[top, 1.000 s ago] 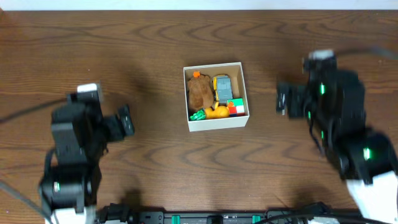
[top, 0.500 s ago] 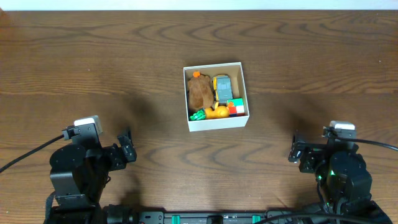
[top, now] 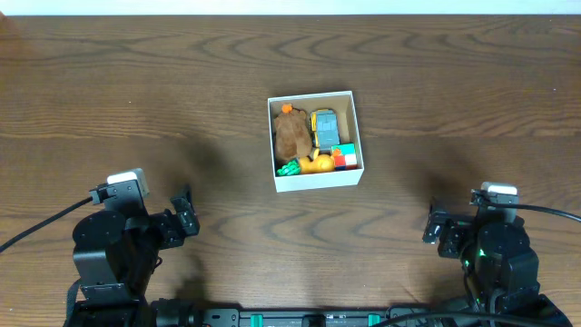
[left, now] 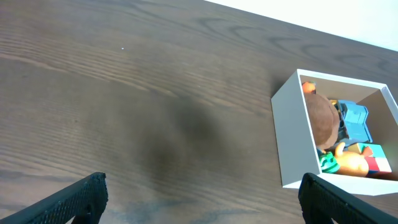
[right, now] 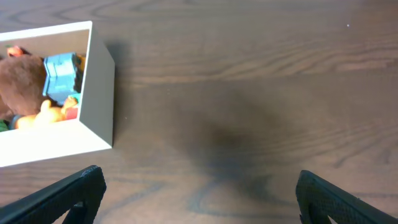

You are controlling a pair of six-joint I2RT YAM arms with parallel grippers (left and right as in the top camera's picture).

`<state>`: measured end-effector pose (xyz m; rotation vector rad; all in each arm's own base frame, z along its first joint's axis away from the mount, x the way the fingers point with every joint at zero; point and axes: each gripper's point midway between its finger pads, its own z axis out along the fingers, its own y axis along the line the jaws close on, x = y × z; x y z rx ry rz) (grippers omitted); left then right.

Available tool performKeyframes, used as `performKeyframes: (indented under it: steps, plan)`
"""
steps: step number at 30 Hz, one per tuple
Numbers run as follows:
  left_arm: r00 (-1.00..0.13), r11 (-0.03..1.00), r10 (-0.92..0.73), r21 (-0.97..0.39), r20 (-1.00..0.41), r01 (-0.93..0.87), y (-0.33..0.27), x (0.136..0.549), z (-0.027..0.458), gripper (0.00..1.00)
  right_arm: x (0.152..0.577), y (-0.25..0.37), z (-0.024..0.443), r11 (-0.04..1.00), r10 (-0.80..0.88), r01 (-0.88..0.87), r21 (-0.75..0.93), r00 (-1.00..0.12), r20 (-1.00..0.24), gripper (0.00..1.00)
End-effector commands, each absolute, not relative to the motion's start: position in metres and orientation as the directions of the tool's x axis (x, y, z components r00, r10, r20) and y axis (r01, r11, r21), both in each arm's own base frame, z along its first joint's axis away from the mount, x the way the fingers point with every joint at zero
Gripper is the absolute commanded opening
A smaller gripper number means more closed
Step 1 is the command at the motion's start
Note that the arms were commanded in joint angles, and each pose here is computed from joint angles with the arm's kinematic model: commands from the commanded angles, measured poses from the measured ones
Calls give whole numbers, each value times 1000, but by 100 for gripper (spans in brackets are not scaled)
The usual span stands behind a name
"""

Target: Pack container

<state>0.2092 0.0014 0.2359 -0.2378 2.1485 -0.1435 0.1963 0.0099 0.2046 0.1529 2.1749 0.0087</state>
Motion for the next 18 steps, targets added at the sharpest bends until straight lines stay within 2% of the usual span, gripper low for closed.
performKeyframes:
  steps: [1,5,7,9,12,18]
  plan:
    - [-554,972,-233,-204,-799,-114,0,209,231,98,194,7,201,990,123,127,62,-568,-814,99]
    - [-554,972,-233,-205,-799,-114,0,209,231,98,190,3,199,990,116,135,46,-575,-810,99]
    - [-554,972,-233,-204,-799,-114,0,209,231,98,189,-3,202,985,142,159,64,-549,-824,99]
    - [-554,972,-233,-204,-799,-114,0,209,231,98,192,-2,206,993,92,110,40,-512,-854,99]
    - [-554,972,-233,-204,-799,-114,0,209,231,98,196,3,207,1000,3,24,-8,-426,-905,99]
    - [-554,972,-233,-204,-799,-114,0,209,231,98,209,0,209,999,8,35,0,-249,-969,99]
